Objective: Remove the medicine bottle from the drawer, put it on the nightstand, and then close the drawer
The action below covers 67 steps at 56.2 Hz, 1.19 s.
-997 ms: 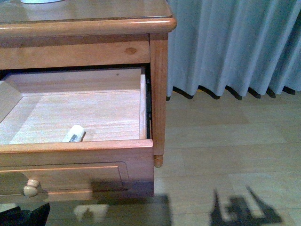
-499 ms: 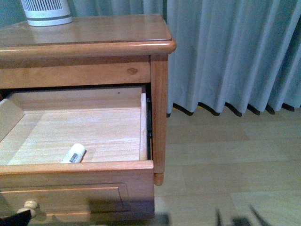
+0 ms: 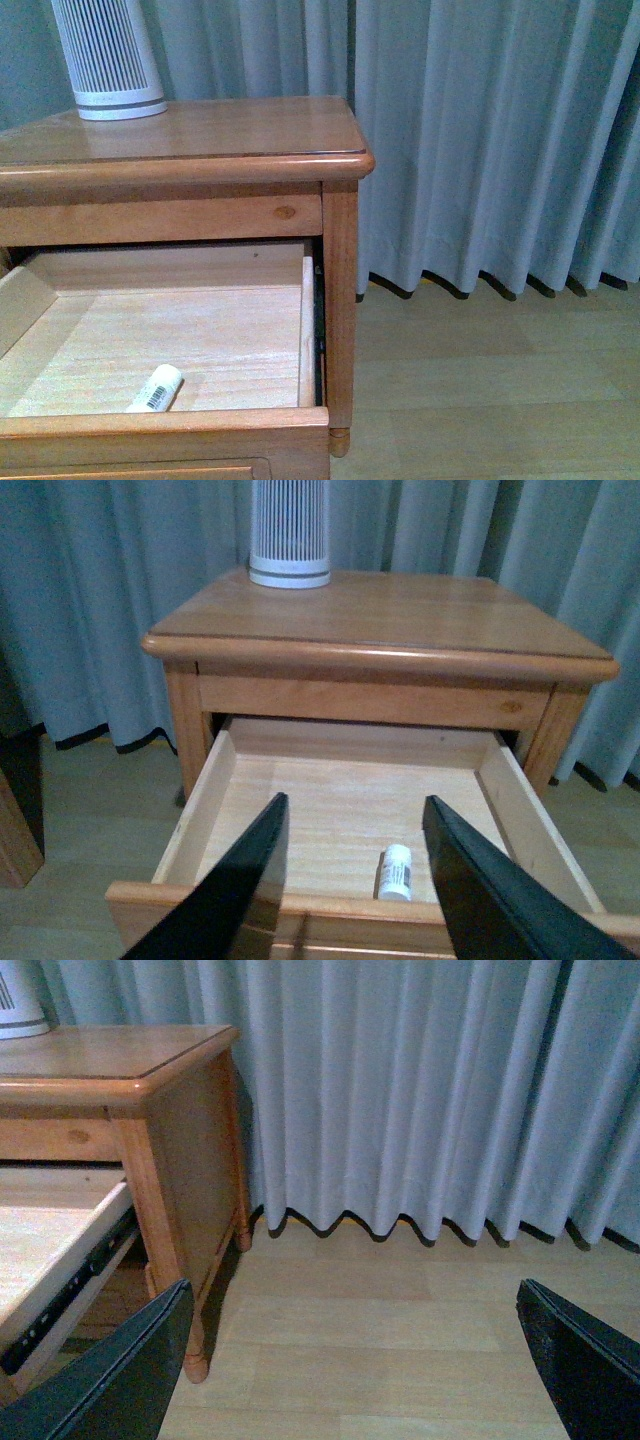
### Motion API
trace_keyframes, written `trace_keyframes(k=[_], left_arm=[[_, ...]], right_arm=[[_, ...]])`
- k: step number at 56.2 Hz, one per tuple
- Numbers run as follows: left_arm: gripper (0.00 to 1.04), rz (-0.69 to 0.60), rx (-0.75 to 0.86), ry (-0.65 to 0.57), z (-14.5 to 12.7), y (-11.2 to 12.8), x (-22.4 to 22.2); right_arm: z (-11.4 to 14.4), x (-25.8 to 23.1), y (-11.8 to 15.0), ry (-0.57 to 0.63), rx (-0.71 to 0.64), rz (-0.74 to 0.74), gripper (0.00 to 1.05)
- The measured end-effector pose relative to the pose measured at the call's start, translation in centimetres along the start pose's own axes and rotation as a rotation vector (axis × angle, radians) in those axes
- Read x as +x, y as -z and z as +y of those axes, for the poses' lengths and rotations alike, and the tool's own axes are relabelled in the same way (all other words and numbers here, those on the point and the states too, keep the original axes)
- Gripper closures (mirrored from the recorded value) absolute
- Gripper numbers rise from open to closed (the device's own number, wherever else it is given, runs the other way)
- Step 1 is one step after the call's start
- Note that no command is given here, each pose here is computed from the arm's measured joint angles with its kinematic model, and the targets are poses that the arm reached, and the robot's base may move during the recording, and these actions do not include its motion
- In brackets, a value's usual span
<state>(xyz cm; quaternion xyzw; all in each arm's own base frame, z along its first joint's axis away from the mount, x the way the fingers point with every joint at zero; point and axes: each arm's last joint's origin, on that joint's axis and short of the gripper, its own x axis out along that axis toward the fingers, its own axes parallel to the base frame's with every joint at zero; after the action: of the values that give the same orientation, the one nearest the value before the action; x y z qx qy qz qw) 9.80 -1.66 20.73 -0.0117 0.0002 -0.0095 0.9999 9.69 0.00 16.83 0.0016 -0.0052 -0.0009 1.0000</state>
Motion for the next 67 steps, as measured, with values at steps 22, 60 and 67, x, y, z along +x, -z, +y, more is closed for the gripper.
trace_keyframes(k=[22, 60, 67], left_arm=[[1.01, 0.002, 0.013, -0.012, 1.6, 2.1, -0.1], [1.01, 0.001, 0.013, -0.015, 1.7, 4.1, -0.1], [1.01, 0.001, 0.013, -0.015, 1.7, 4.1, -0.1]], right_arm=[[0.0, 0.0, 0.0, 0.000, 0.000, 0.000, 0.07], [0.2, 2.2, -3.1, -0.295, 0.172, 0.274, 0.07], [1.0, 7.4, -10.3, -0.324, 0.107, 0.198, 0.07]])
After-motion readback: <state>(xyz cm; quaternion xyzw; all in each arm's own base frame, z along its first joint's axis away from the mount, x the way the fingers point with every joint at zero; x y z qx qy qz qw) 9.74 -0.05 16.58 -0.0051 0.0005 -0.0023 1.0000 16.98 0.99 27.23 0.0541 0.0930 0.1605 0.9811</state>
